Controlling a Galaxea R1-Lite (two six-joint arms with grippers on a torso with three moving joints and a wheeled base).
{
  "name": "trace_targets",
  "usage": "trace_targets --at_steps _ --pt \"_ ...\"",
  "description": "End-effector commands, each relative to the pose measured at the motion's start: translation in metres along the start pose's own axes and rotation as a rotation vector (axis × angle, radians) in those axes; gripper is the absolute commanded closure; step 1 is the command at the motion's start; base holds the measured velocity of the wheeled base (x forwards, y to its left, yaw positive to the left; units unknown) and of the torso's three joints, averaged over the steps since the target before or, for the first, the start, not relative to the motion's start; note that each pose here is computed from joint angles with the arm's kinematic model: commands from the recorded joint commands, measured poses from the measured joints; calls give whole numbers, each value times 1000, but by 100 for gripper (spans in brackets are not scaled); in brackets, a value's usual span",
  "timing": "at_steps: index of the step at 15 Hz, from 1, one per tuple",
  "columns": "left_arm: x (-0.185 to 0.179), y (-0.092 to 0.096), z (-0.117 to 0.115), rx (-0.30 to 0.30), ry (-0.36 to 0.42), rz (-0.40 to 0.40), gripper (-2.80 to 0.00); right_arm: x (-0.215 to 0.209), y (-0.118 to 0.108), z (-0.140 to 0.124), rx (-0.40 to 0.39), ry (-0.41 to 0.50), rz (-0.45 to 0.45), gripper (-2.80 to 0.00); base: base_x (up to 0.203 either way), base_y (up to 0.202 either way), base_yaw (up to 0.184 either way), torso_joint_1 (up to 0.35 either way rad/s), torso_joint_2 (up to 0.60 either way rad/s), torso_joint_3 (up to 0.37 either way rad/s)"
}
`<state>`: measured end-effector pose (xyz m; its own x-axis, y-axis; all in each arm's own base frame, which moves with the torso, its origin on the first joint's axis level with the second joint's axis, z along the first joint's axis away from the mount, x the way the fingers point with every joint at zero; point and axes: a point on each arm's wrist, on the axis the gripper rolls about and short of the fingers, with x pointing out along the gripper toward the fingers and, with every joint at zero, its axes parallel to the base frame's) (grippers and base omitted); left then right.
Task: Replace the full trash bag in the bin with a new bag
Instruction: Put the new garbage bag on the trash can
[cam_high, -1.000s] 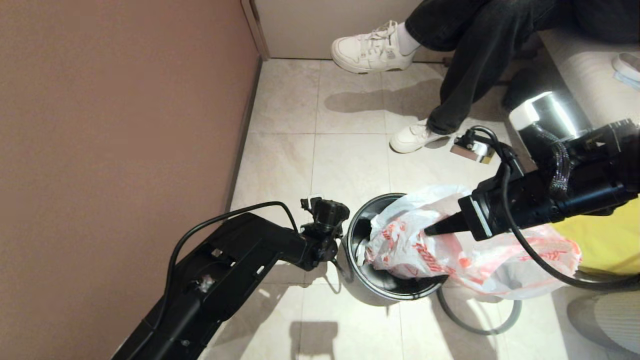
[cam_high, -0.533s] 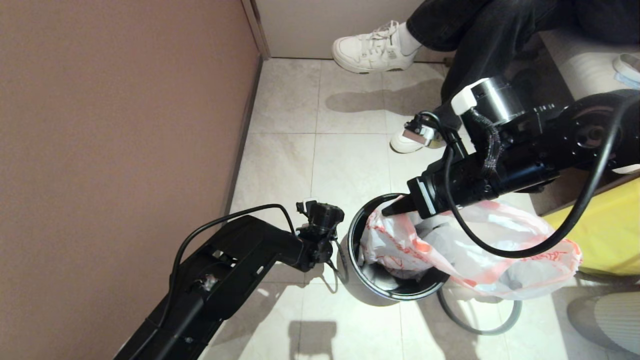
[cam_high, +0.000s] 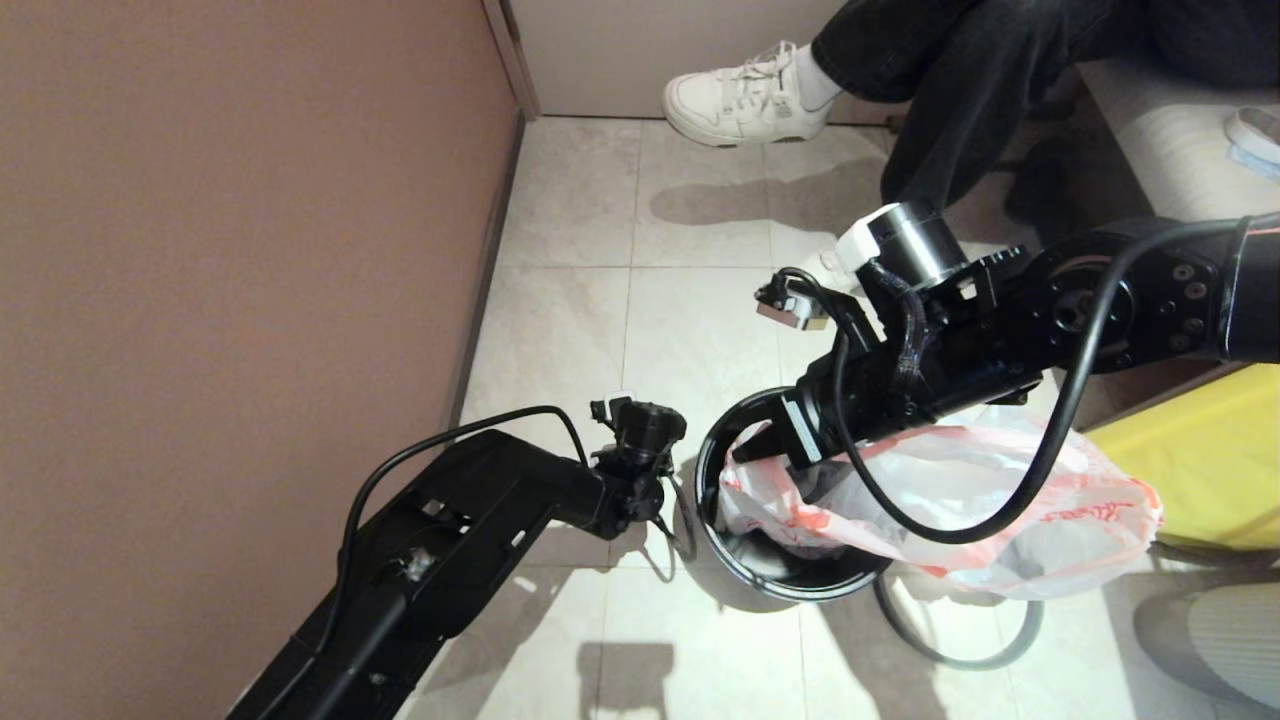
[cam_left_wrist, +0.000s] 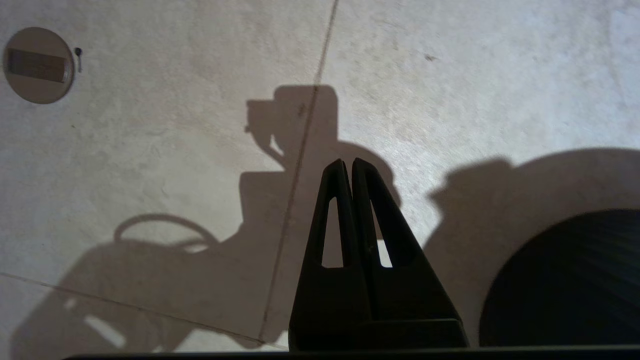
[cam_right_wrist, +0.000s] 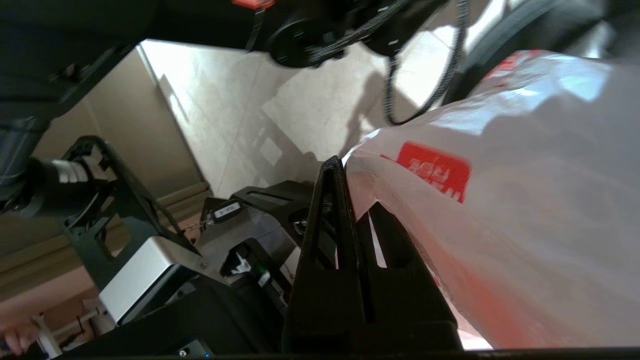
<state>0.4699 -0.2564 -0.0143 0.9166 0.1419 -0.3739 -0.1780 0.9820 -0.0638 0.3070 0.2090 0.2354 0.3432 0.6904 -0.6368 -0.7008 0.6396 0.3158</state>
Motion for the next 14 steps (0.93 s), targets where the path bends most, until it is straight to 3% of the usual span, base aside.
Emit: trace_targets --at_steps 1,8,9,12,14 --pt "2 2 0 -6 -4 7 0 6 8 3 -19 -1 20 0 0 0 0 0 0 0" --pt "5 4 5 -18 -16 16 0 13 14 15 -49 -36 1 0 0 0 0 0 0 0" --pt "4 3 5 -18 -16 14 0 12 16 15 -50 -39 -9 -280 0 0 0 0 0 0" --pt "4 3 5 -18 -18 16 0 -11 27 15 -60 -73 -36 -280 0 0 0 0 0 0" --pt "4 3 5 -18 -22 25 0 -50 41 10 -35 -124 -73 -280 0 0 0 0 0 0"
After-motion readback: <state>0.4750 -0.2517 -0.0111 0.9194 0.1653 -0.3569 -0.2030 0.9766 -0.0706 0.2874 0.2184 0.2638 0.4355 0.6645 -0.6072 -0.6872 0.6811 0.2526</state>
